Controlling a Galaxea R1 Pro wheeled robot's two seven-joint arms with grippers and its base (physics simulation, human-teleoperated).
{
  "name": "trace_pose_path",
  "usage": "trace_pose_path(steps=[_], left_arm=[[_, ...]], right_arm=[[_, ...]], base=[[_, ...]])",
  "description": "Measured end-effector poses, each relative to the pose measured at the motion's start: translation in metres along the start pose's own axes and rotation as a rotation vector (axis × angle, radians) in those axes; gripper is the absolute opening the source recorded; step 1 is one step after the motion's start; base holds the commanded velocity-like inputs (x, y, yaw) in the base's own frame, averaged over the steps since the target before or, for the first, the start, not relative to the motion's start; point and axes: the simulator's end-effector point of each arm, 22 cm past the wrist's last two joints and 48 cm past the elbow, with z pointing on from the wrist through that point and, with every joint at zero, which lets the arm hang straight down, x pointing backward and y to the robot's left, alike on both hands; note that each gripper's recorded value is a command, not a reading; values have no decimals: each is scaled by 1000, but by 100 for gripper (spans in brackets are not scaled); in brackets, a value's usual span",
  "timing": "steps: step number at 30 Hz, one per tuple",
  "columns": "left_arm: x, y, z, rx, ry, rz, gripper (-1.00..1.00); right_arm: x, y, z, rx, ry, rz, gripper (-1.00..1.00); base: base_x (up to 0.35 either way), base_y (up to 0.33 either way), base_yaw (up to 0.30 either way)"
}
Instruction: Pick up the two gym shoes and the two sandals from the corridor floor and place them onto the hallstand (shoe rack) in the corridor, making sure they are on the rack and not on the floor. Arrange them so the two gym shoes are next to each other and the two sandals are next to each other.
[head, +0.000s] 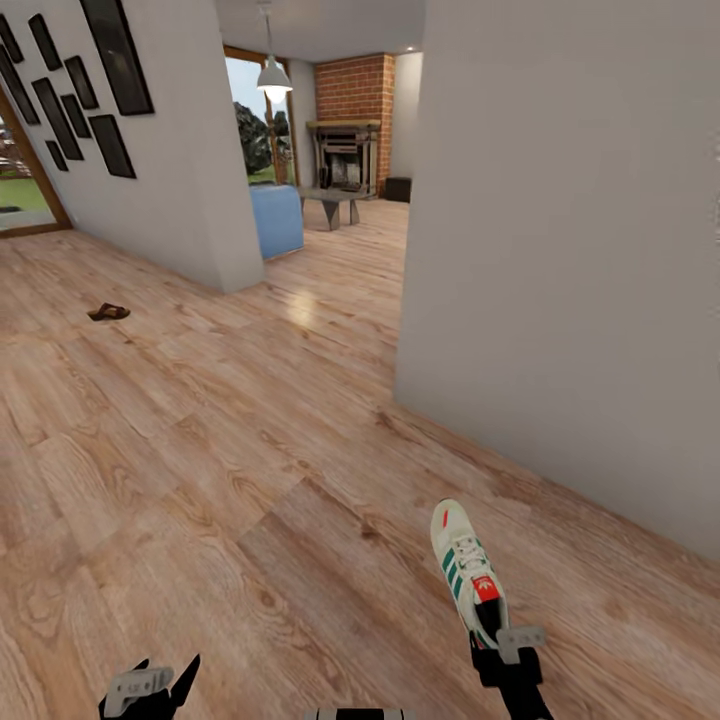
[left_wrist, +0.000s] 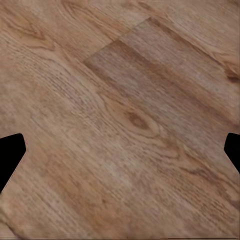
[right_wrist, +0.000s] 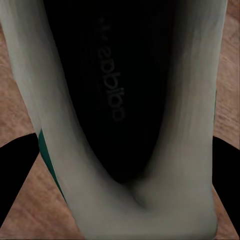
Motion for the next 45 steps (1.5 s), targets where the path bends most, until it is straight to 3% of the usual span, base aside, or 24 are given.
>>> trace_pose_path(steps=[15,28,39,45], left_arm=[[-26,-10,-12,8,-37,9,100],[-34,-14,-12,16,-55,12,100],[-34,-16,-12,18,-57,8,100],[-31,-15,-13,17,-52,4,100]], right_arm=[[-25,-3,-27,-3,-81,16,-100],[-33,-4,-32,-1,-124,23,-100],[-37,-3,-32,-3,-131,24,-100],[-37,0,-33,-5,-131,28,-100]], base=[[0,0,0],[6,0,0],[287,0,10],[331,90,223]])
